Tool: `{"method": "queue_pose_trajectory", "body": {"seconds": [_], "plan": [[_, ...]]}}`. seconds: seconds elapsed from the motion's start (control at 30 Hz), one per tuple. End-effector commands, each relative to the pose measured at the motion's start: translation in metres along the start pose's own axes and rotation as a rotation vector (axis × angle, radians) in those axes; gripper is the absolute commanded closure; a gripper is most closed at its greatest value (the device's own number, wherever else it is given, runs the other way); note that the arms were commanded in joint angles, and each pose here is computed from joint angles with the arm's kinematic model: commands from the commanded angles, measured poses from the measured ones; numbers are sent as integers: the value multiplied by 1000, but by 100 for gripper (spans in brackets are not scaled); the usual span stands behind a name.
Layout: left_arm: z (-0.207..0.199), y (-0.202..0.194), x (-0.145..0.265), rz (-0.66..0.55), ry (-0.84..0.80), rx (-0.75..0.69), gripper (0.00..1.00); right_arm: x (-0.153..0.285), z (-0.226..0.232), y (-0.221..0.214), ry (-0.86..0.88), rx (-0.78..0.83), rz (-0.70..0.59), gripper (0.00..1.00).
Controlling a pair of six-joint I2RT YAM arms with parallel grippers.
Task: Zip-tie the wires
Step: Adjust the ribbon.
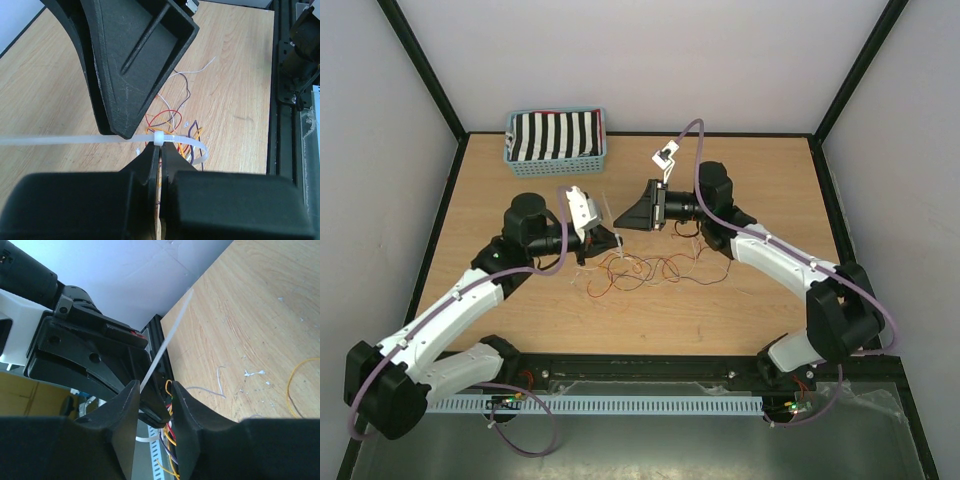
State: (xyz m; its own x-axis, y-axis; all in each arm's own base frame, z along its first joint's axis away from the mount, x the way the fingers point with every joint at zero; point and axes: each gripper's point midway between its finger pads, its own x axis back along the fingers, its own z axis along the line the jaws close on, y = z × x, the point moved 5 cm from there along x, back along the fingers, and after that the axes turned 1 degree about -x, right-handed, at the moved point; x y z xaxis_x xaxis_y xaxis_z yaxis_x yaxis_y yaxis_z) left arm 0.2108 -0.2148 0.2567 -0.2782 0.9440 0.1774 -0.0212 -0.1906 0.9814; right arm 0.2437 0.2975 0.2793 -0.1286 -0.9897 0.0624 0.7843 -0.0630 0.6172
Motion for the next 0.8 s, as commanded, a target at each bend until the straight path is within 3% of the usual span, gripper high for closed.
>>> {"method": "queue_pose_trajectory", "body": {"seconds": [0.0, 0.27, 0.43, 0.77], "plan": [[2, 7, -4, -26, -4, -45, 100, 0, 9, 3, 76, -3, 4, 61], [6, 4, -8, -10, 4, -32, 100, -1, 12, 1, 119, -24, 20, 69], [6, 4, -8, -9, 3, -32, 100, -1, 11, 4, 115, -13, 8, 100], [-7, -7, -16, 15, -26, -59, 100, -3, 7, 50, 28, 67, -124, 100]]}}
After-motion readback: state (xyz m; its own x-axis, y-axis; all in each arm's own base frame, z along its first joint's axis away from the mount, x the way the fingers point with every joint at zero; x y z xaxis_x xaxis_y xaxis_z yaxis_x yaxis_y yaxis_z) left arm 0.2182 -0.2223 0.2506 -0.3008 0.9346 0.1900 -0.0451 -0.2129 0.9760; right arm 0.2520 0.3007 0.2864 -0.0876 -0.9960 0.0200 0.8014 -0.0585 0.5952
